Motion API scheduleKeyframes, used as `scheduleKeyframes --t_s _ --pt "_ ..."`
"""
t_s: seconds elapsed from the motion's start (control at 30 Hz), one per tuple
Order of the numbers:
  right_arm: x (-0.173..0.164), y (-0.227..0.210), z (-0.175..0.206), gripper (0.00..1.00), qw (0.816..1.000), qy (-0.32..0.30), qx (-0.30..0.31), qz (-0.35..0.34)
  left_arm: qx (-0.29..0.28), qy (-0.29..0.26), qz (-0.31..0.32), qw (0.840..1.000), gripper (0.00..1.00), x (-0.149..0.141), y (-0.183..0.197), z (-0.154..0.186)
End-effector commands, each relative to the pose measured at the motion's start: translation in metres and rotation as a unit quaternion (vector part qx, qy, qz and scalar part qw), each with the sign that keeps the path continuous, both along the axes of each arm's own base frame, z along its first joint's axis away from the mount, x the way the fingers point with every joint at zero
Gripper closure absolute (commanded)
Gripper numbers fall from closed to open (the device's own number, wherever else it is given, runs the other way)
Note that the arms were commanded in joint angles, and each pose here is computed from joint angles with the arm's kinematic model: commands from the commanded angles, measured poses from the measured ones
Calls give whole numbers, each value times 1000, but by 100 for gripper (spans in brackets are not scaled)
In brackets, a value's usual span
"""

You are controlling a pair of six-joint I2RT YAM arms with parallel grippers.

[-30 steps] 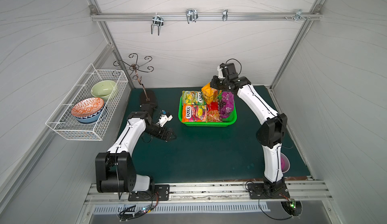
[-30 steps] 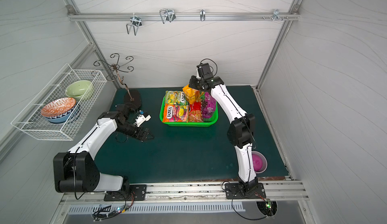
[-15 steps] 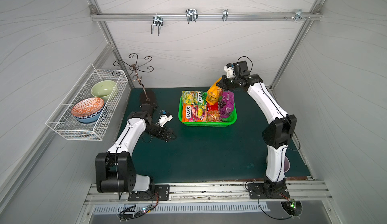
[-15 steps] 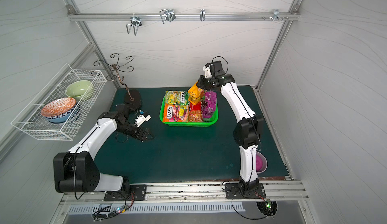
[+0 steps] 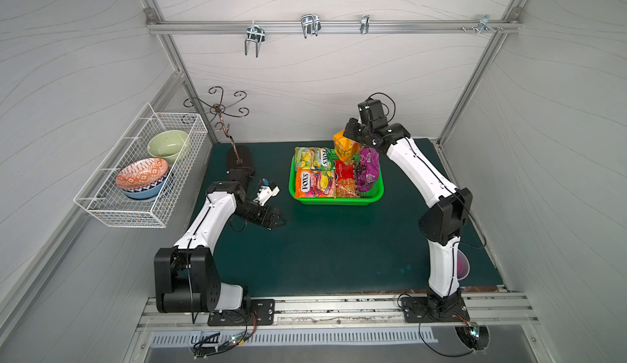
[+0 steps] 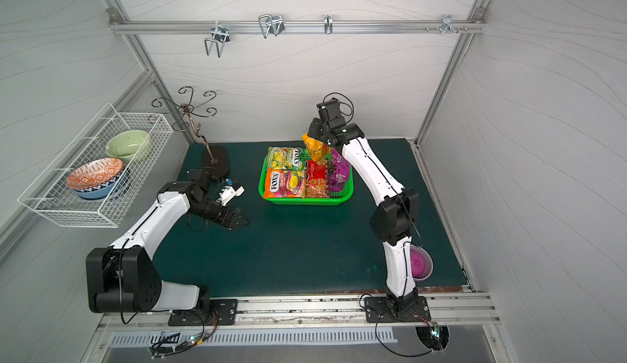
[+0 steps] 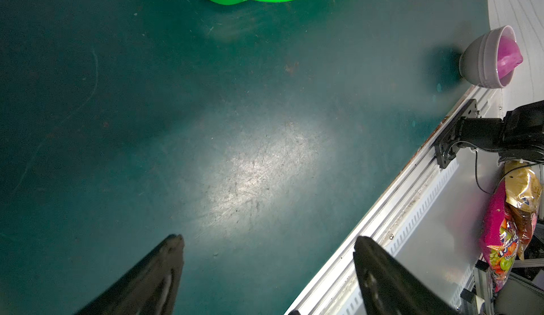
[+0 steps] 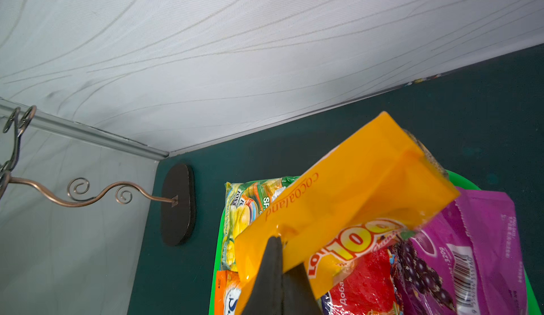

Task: Put the candies in the basket
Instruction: Place the candy in the basket.

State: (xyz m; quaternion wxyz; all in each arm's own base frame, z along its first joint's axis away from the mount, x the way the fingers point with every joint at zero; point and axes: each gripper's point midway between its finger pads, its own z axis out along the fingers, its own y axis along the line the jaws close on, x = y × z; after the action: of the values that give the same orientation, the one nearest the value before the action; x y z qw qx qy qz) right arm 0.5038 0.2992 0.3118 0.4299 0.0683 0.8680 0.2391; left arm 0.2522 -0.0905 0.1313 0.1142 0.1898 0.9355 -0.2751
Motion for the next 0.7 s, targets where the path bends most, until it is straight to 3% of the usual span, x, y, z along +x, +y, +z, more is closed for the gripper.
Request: scheduleKeyframes --t_s 0.0,0.27,0.67 --pt "-1 1 47 100 993 -73 47 -76 -9 -14 -3 1000 6 1 -4 6" --pt "-33 17 -23 100 991 33 79 -103 -13 -18 -3 1000 6 -1 -5 7" --pt "-102 -4 -89 100 971 167 99 -141 -13 -21 -3 1000 6 0 -5 8"
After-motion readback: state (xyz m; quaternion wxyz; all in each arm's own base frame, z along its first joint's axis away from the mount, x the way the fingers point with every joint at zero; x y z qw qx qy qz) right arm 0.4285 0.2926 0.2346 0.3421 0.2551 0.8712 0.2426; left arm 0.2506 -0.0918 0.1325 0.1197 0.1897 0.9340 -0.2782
